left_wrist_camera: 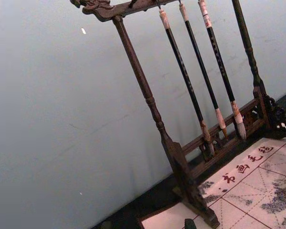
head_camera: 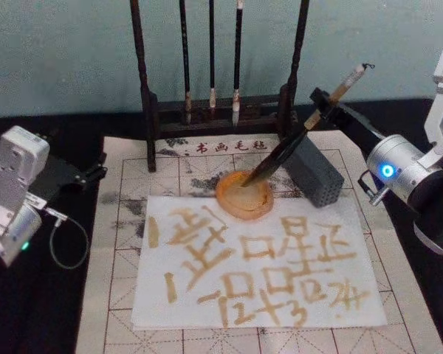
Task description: Pick up the brush from the inkstone, write on the paper, then place the brush back to its original position.
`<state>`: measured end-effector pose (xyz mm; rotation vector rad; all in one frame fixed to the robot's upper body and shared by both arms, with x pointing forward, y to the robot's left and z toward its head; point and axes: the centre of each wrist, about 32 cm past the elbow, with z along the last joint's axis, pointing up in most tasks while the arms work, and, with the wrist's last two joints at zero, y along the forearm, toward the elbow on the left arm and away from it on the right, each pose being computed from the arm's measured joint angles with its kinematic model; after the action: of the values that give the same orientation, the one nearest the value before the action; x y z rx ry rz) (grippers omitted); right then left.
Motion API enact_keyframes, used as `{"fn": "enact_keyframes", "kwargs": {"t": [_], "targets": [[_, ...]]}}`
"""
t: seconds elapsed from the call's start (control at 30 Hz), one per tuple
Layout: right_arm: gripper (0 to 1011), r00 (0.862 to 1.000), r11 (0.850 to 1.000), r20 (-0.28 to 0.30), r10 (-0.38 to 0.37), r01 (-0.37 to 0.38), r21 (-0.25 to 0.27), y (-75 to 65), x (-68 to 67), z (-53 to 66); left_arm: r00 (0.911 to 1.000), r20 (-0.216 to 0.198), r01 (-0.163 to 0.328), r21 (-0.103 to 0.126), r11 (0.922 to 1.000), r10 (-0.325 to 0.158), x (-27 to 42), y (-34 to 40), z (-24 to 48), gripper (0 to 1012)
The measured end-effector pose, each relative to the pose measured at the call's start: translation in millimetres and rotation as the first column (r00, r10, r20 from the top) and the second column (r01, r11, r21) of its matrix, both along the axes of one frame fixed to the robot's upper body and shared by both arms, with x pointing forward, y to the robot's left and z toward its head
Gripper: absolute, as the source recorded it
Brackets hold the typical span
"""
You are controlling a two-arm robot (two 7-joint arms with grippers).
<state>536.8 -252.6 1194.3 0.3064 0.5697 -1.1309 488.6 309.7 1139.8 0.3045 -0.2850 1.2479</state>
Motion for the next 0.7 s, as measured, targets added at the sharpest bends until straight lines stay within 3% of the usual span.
{"fn": "enact_keyframes", "kwargs": {"t": [0.27, 0.33, 0.37, 0.7], "targets": [[179, 0.995, 0.998, -0.101, 0.009, -0.003, 0.057, -0.8, 8.6, -3.9, 1.0, 0.0, 0.0, 0.0, 1.0, 0.0, 0.0, 0.0, 0.0, 1001], [179, 0.995, 0.998, -0.101, 0.009, -0.003, 0.057, -0.8, 8.6, -3.9, 1.0, 0.0, 0.0, 0.0, 1.0, 0.0, 0.0, 0.0, 0.0, 1001], [179, 0.991, 0.997, -0.131, 0.015, -0.005, 0.073, -1.4, 11.8, -5.3, 1.0, 0.0, 0.0, 0.0, 1.0, 0.0, 0.0, 0.0, 0.0, 1001], [179, 0.982, 0.993, -0.189, 0.024, -0.002, 0.115, -2.6, 22.5, -10.8, 1.0, 0.0, 0.0, 0.0, 1.0, 0.0, 0.0, 0.0, 0.0, 1001]]}}
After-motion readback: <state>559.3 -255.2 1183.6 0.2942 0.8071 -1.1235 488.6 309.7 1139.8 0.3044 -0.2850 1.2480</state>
